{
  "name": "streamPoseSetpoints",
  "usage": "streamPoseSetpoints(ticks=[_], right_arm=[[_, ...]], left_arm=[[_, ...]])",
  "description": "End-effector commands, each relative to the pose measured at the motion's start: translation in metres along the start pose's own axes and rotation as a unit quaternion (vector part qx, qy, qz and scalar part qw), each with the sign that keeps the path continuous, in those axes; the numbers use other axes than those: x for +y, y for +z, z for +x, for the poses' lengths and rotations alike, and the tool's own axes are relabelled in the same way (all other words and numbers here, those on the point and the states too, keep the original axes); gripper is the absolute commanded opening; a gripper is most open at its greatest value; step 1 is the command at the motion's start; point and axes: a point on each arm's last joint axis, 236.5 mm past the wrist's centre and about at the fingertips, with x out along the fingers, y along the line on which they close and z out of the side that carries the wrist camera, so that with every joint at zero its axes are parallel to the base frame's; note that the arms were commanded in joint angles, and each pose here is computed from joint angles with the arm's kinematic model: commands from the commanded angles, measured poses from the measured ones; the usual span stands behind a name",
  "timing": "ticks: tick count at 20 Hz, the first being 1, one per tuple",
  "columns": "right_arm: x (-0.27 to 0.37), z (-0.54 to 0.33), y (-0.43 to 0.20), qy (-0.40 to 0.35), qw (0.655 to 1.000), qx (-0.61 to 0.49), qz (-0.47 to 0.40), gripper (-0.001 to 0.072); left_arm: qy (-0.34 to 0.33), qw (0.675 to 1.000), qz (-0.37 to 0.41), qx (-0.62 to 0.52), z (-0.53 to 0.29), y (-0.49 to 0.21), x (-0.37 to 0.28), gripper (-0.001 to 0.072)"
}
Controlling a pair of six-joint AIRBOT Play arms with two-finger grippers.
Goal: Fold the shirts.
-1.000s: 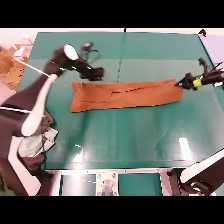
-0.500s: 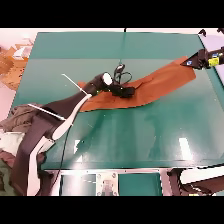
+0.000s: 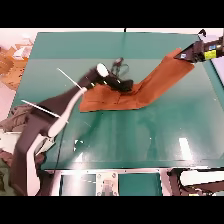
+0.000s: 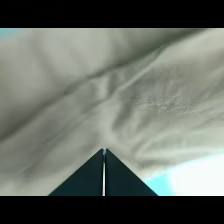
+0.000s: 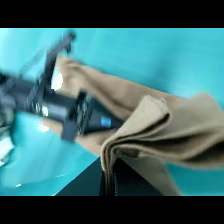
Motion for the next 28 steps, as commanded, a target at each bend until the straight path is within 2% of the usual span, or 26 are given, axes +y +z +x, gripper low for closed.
streamPoseSetpoints(ticks=[1, 4, 6, 9, 13, 14, 15, 16, 18, 22, 23, 24, 26, 28], right_arm=[[0.04, 0.021, 0.0, 0.044, 0.999, 0.012, -0.007, 0.0013], [0.092, 0.066, -0.002, 0.073, 0.997, 0.028, -0.029, 0.0013], [0.132, 0.105, -0.004, 0.085, 0.995, 0.029, -0.039, 0.0013], [0.181, 0.184, -0.019, 0.087, 0.995, 0.02, -0.036, 0.0014], [0.231, 0.326, -0.062, 0.093, 0.995, -0.024, -0.013, 0.0016], [0.237, 0.361, -0.075, 0.09, 0.995, -0.041, -0.003, 0.0095], [0.24, 0.394, -0.094, 0.088, 0.995, -0.052, 0.011, 0.0352], [0.239, 0.418, -0.114, 0.081, 0.996, -0.047, 0.012, 0.0497], [0.226, 0.433, -0.139, 0.072, 0.997, -0.009, 0.012, 0.0494], [0.156, 0.369, -0.084, 0.04, 0.999, 0.022, 0.017, 0.0485], [0.127, 0.341, -0.066, 0.024, 0.999, 0.028, 0.021, 0.0456], [0.099, 0.314, -0.054, 0.005, 0.999, 0.035, 0.024, 0.0394], [0.039, 0.259, -0.045, -0.039, 0.996, 0.063, 0.04, 0.0413], [-0.02, 0.217, -0.054, -0.065, 0.989, 0.098, 0.09, 0.0546]], left_arm=[[0.07, 0.997, 0.037, 0.025, -0.109, 0.013, 0.033, 0.0023], [0.191, 0.981, 0.027, -0.005, -0.214, 0.026, 0.086, 0.0024], [0.241, 0.97, 0.012, -0.023, -0.272, 0.026, 0.109, 0.0024], [0.262, 0.964, -0.015, -0.041, -0.321, 0.021, 0.127, 0.0024], [0.27, 0.962, -0.025, -0.027, -0.335, 0.009, 0.149, 0.0023], [0.271, 0.962, -0.027, -0.024, -0.334, 0.008, 0.152, 0.0024], [0.268, 0.963, -0.026, -0.02, -0.332, 0.006, 0.153, 0.0024], [0.269, 0.963, -0.026, -0.018, -0.331, 0.005, 0.154, 0.0024], [0.268, 0.963, -0.015, -0.014, -0.331, 0.005, 0.154, 0.0023], [0.267, 0.963, -0.017, -0.006, -0.33, 0.001, 0.154, 0.0024], [0.267, 0.963, -0.017, -0.005, -0.33, 0.0, 0.154, 0.0023], [0.267, 0.963, -0.017, -0.004, -0.33, 0.0, 0.154, 0.0024], [0.267, 0.964, -0.019, -0.001, -0.33, -0.001, 0.153, 0.0024], [0.267, 0.963, -0.019, -0.001, -0.33, -0.002, 0.154, 0.0024]])
